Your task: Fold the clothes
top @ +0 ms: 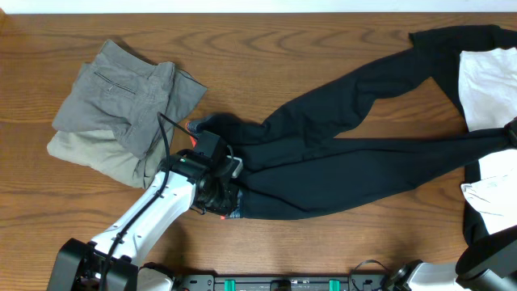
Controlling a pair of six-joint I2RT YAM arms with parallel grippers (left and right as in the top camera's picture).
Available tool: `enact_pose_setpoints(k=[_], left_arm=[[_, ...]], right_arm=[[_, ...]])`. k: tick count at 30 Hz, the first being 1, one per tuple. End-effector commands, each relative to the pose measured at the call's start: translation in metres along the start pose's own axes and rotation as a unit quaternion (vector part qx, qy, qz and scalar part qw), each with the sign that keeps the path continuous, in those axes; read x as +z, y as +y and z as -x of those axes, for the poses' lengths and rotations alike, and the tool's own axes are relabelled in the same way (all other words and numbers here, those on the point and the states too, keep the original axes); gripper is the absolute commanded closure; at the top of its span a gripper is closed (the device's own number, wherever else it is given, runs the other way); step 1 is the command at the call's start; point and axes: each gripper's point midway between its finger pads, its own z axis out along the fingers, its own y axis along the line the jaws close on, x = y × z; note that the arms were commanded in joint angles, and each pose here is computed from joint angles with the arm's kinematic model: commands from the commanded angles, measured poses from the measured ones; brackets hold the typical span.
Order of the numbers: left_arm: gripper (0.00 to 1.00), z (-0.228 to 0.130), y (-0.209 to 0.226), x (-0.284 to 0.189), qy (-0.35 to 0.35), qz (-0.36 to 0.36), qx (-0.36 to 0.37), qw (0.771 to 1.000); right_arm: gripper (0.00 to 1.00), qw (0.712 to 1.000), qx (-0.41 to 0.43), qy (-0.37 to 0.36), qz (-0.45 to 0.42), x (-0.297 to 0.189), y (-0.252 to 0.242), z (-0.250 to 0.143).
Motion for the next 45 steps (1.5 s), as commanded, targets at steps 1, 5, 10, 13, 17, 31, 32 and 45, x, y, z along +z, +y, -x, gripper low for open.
enact_pose_setpoints(k=[1,5,10,13,17,31,32,45], left_arm=[[0.66,-0.005,-0.013,0.004,0.009,-0.036,0.029,0.999],[0.71,-0.014,-0.026,0.004,0.027,-0.063,0.033,0.997],[0.85,-0.031,-0.032,0.003,0.060,-0.075,0.026,0.995],[0.90,-0.028,-0.024,0.003,0.056,-0.052,0.014,0.997],[0.84,-0.021,0.014,-0.001,0.036,0.065,-0.047,0.996],[0.30,0.002,0.003,0.024,0.016,0.014,0.021,1.000],[0.30,-0.001,0.004,0.026,0.024,0.014,0.018,0.999],[0.91,-0.013,-0.009,-0.005,0.031,0.001,-0.011,0.999]], right_arm=[[0.99,1.000,-0.004,-0.005,0.007,-0.004,0.004,0.003],[0.99,1.000,-0.004,-0.005,0.007,-0.004,0.004,0.003],[0.99,1.000,-0.004,-0.007,0.008,-0.004,0.005,0.004],[0.99,1.000,-0.004,-0.007,0.008,-0.004,0.005,0.004],[0.99,1.000,-0.004,-0.007,0.008,-0.004,0.005,0.004],[0.99,1.000,-0.004,-0.005,0.008,-0.004,0.005,0.003],[0.99,1.000,-0.004,-0.005,0.008,-0.004,0.005,0.003],[0.99,1.000,-0.006,-0.005,0.008,-0.004,0.006,0.003]])
